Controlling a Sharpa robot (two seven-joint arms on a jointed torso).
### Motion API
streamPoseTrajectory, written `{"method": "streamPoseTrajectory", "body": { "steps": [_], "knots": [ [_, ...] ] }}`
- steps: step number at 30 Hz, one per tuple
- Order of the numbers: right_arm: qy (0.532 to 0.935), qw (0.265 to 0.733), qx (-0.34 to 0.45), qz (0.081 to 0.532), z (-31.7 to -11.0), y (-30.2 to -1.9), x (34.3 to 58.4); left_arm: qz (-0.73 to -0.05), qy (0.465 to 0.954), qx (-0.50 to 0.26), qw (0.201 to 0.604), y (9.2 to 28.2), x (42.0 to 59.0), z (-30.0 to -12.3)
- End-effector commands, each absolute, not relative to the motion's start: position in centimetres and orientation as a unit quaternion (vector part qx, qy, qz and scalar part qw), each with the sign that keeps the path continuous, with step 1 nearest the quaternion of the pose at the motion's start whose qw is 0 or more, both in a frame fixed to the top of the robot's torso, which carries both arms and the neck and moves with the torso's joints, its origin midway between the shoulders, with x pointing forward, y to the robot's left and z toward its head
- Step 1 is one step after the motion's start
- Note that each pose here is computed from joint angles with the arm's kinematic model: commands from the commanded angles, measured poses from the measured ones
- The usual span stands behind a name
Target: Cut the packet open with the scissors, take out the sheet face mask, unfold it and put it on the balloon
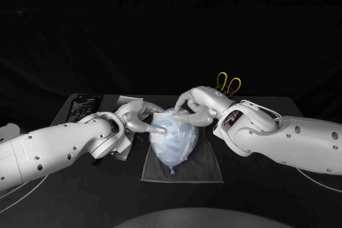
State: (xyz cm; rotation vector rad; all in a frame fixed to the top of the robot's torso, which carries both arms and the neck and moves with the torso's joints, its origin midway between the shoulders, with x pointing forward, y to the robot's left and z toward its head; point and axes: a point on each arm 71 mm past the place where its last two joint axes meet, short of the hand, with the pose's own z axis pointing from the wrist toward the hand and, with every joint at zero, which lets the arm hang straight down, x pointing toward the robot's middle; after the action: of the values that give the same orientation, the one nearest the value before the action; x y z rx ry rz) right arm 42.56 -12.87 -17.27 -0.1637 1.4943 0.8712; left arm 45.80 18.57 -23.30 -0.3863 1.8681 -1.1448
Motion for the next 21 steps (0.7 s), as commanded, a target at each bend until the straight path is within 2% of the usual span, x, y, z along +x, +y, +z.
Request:
{"method": "streamPoseTrajectory", "body": {
  "steps": [1,21],
  "knots": [
    [0.649,0.664,-0.080,0.363,-17.2,-12.8,42.7,-0.462,0.759,-0.154,0.433,18.3,45.6,-23.6],
    [0.663,0.657,-0.094,0.347,-18.0,-11.8,43.7,-0.464,0.758,-0.154,0.432,18.2,45.5,-23.5]
  ]
}}
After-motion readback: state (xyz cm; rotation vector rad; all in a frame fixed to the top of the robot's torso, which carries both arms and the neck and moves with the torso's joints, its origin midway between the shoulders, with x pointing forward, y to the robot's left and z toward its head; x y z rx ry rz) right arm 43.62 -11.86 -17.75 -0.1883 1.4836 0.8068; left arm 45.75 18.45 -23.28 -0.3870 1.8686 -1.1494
